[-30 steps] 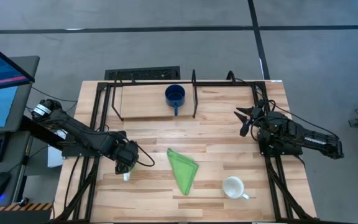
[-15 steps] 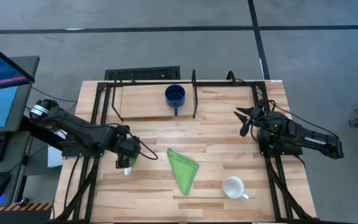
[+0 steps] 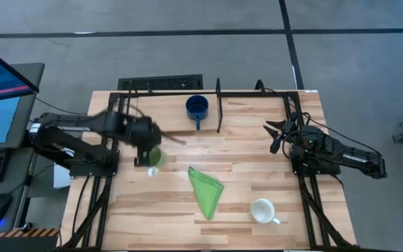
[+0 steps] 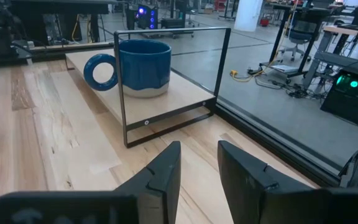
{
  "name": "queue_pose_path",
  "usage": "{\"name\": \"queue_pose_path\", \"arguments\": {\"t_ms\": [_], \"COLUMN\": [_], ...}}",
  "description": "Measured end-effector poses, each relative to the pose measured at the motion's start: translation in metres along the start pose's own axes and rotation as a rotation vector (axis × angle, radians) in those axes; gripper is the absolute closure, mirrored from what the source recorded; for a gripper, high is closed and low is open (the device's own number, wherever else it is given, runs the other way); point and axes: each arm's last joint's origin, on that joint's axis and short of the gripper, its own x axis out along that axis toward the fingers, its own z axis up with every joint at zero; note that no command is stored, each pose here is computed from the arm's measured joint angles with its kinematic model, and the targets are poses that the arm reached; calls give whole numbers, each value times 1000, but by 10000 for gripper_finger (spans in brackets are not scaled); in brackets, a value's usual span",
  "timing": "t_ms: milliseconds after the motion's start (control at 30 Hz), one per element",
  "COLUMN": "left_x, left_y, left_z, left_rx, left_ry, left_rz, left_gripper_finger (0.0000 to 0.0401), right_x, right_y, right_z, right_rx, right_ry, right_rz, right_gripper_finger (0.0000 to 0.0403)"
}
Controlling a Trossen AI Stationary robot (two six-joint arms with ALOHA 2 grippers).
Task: Stack small to large cups/mugs on shelf
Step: Put the green mug on the shelf
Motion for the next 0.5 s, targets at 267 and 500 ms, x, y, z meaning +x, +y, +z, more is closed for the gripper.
{"name": "queue_pose_path", "arguments": {"t_ms": [267,500], "left_x": [-30,-16], "left_y": [56,101], "left_z": [9,18], "left_rx": [-57,-79], "left_ry": [-83,-6], "left_rz": [53,103], "left_gripper_finger": [399,399], "right_x": [0,0], "right_y": [0,0], "right_z": [0,0], "right_rx": [0,0], "right_ry": [0,1], "right_rz": [0,0], "right_gripper_finger": [275,275]}}
